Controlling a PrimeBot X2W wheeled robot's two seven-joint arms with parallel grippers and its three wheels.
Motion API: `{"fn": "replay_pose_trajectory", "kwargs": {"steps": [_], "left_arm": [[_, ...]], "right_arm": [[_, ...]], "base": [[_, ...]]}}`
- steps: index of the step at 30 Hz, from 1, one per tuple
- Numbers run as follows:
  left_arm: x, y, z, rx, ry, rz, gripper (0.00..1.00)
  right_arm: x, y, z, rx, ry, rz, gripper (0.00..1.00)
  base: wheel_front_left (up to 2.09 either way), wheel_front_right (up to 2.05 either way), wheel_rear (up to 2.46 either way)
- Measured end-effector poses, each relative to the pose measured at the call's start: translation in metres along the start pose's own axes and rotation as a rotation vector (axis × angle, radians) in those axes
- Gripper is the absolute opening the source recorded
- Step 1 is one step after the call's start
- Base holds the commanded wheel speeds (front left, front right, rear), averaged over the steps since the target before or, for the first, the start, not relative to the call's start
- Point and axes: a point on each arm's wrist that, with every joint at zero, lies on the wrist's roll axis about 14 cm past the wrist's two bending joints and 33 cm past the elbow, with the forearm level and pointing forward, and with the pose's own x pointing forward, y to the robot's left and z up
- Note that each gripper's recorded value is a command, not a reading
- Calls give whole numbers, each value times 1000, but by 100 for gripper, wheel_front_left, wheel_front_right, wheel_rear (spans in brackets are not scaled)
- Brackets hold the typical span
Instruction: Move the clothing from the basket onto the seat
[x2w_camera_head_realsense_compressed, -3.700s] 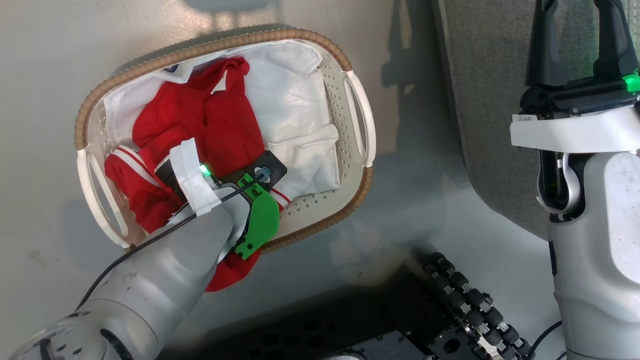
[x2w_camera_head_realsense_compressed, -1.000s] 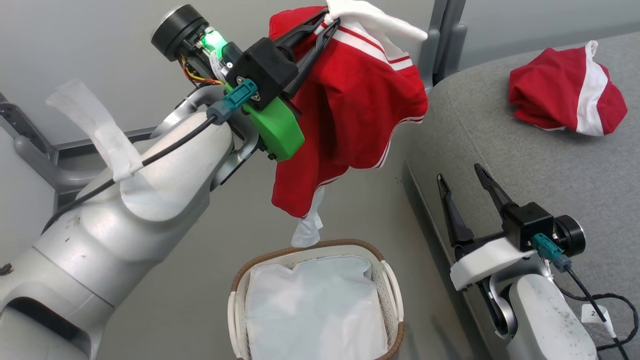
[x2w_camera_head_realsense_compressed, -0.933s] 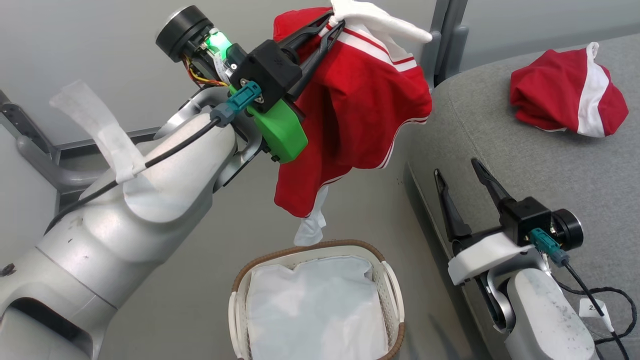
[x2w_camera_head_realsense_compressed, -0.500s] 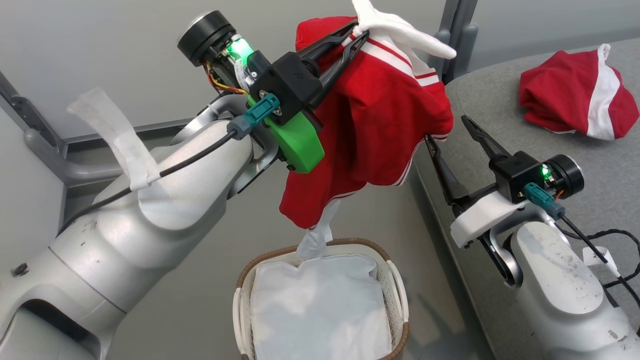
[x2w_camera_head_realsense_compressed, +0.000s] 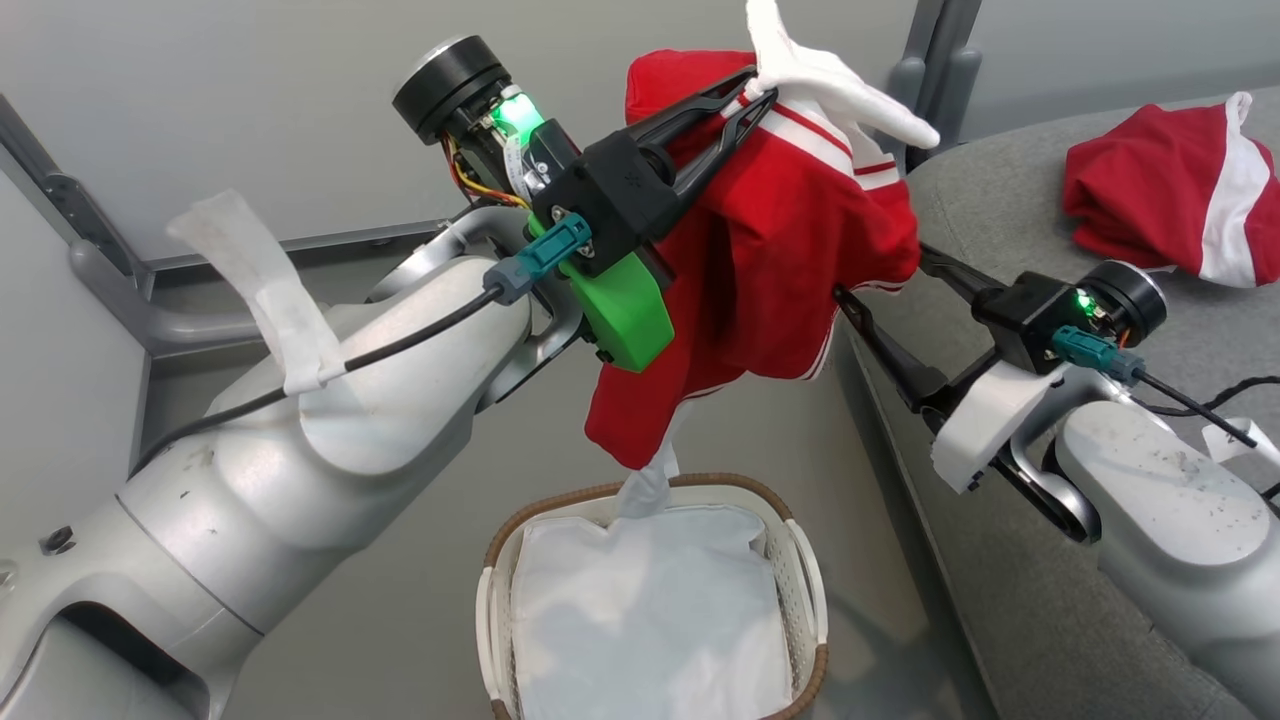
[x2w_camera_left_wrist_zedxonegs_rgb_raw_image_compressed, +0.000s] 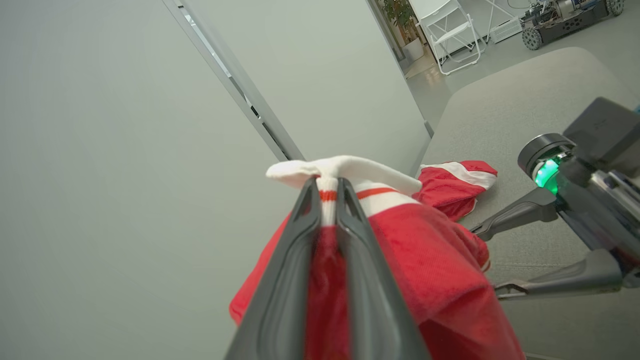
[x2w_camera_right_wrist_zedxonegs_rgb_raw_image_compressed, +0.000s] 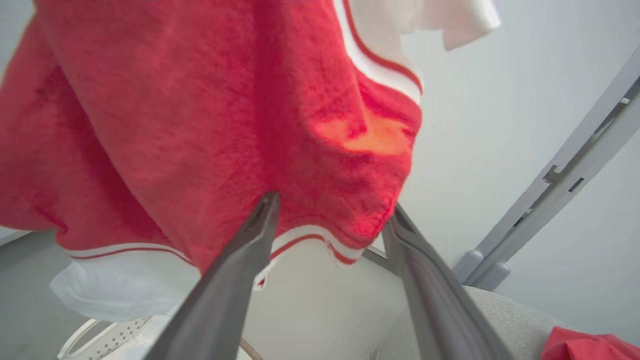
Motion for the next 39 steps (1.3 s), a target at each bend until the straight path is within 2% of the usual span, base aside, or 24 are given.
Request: {"fn": "replay_pose_trajectory", "kwargs": {"steps": [6, 11, 13, 15, 23, 36, 37, 38, 39], "left_arm": [[0, -2, -3, -6, 6, -8, 0], [-1, -1, -10, -14, 19, -4, 0], [0, -1, -11, -16, 21, -4, 0], [-1, -1, -12, -18, 23, -3, 0], [-4, 5, -20, -35, 36, 17, 0], [-25, 9, -67, -188, 136, 108, 0], [-27, 9, -71, -204, 142, 117, 27], [-30, 9, -75, -224, 148, 130, 39], [-31, 10, -77, -239, 150, 144, 62]], "right_arm": [[8, 23, 9, -10, 7, 133, 100], [16, 30, 24, 7, -27, 172, 100], [17, 29, 22, 8, -22, 171, 40], [18, 33, 17, 16, -7, 176, 0], [27, 30, 13, 20, -3, 165, 0], [32, -7, 40, -3, -104, 29, 0], [32, -10, 41, -5, -110, 18, 0], [32, -13, 43, -11, -118, 5, 0], [32, -16, 45, -15, -127, -4, 0]], "base": [[0, 0, 0], [0, 0, 0], [0, 0, 0], [0, 0, 0], [0, 0, 0], [0, 0, 0], [0, 0, 0], [0, 0, 0], [0, 0, 0]]}}
